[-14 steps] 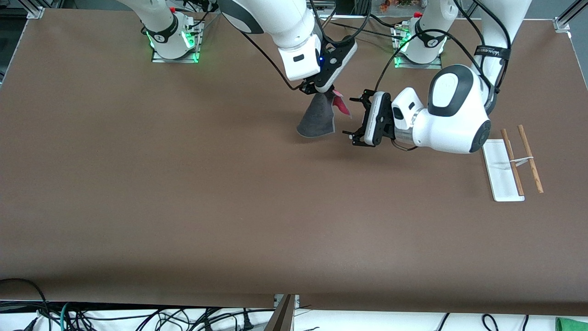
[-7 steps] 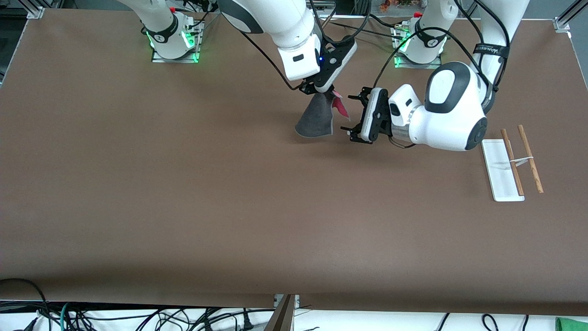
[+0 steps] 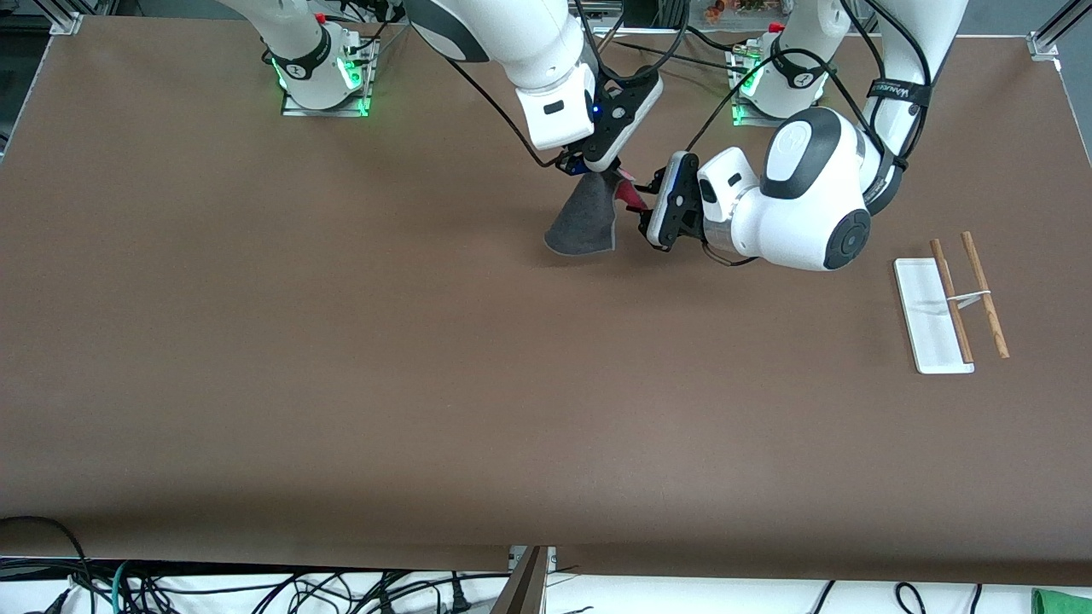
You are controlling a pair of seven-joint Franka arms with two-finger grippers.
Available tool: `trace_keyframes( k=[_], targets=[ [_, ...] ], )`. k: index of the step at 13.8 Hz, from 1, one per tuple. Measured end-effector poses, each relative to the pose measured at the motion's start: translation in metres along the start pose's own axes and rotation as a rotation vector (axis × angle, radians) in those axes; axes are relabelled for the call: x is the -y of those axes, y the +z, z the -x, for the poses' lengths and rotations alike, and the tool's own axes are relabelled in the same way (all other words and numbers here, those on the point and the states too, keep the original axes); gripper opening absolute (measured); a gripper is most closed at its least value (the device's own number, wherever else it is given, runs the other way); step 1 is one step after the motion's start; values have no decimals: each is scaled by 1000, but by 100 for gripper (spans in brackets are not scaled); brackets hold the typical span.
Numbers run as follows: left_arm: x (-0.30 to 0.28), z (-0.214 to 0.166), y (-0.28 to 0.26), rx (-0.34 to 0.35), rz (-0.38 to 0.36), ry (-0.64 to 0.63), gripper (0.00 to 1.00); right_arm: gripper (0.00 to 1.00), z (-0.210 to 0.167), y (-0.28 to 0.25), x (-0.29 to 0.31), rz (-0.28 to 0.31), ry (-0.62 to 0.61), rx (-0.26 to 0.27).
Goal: Pass towel and hang on rack
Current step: 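Grasp the hanging towel with the left gripper below the right gripper, then open the right gripper while the left gripper pulls the towel away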
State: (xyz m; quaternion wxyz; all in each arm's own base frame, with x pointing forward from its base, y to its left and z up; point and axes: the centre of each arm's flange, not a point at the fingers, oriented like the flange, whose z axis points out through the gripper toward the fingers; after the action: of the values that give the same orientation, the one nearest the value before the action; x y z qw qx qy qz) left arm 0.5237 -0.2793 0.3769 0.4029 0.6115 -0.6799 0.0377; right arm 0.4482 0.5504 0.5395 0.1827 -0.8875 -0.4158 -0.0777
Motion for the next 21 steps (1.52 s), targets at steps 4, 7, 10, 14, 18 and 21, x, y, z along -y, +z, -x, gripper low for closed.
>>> trace_keyframes(
  k=[4,7,10,14,18,21],
  targets=[
    [1,2,-2,-2,-3,-2,2,1,0,0,0,0,0,0],
    [-1,7,-7,-7,12,-11,2,1,0,0,-2,1,2,-1],
    [-5,10,-14,-12,34,-15,2,8,0,-3,-10,4,10,-3],
    [-9,12,-27,-18,38,-16,2,43,0,-5,-20,9,15,-1],
    [-10,19,-40,-28,44,-59,2,86,8,-24,-47,42,51,42],
    [-14,37,-74,25,38,-125,2,100,26,-37,-106,80,140,138]
  ],
)
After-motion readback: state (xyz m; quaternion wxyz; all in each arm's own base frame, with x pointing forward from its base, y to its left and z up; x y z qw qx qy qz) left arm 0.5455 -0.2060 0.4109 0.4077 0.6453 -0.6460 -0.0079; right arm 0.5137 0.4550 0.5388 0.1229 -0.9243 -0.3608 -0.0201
